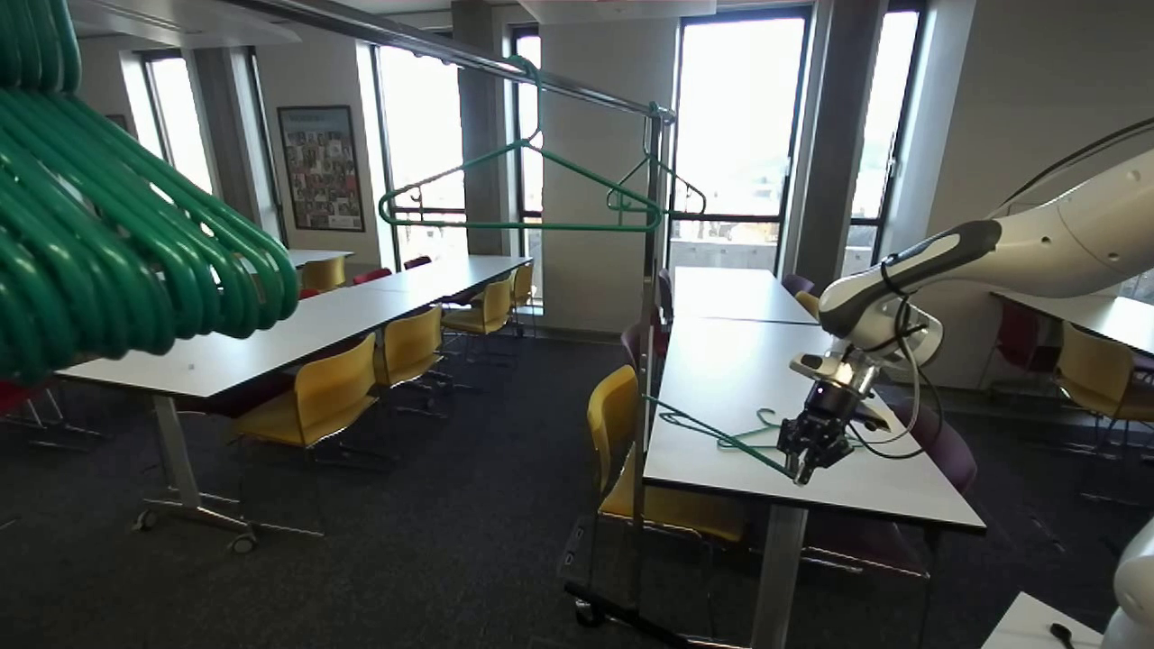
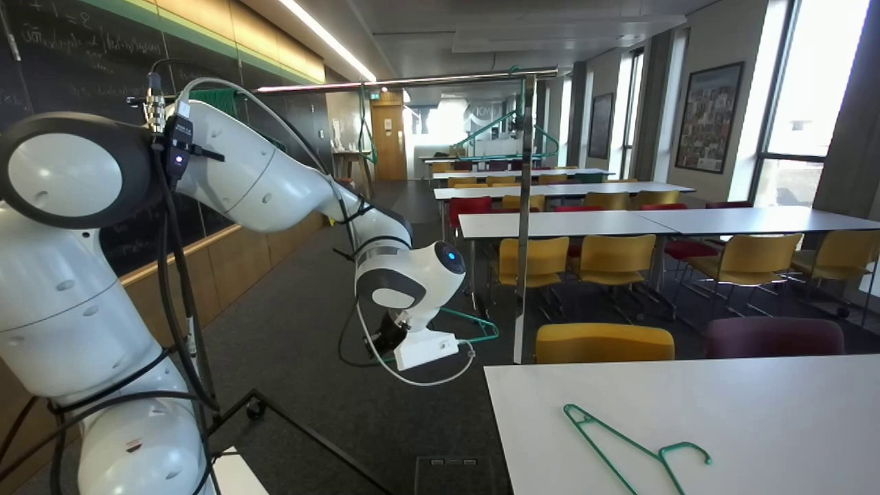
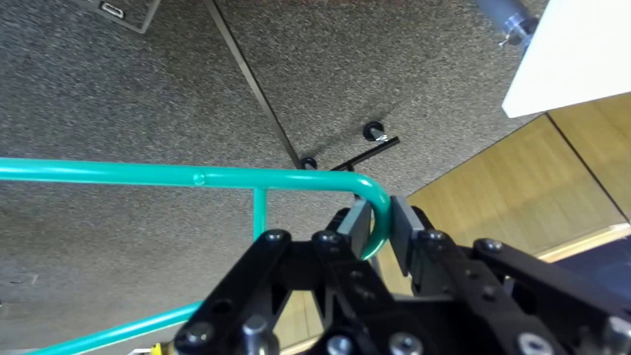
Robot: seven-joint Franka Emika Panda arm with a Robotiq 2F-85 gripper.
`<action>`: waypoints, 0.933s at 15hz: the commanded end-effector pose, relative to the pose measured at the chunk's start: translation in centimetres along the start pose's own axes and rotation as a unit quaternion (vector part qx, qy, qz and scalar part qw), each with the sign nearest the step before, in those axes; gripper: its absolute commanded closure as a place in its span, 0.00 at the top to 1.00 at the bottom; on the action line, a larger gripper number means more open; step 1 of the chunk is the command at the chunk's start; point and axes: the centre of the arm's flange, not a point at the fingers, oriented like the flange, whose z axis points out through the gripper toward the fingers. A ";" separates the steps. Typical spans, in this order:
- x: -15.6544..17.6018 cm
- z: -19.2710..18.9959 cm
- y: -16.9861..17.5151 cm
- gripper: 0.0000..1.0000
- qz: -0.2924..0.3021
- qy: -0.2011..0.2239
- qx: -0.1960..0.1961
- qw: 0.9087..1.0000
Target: Pick up one hanger from the table and put it on the right side of the railing
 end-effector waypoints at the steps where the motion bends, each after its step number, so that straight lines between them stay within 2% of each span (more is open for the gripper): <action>1: 3.4 -1.9 1.2 0.04 -0.063 0.024 0.052 0.996; 5: 6.7 -4.1 4.1 0.04 -0.125 0.063 0.074 0.987; 8: 8.0 -5.8 7.3 0.04 -0.141 0.105 0.087 0.981; 11: 7.7 -7.0 10.8 0.04 -0.141 0.159 0.109 0.971; 14: 6.3 -6.9 14.1 0.04 -0.137 0.213 0.143 0.957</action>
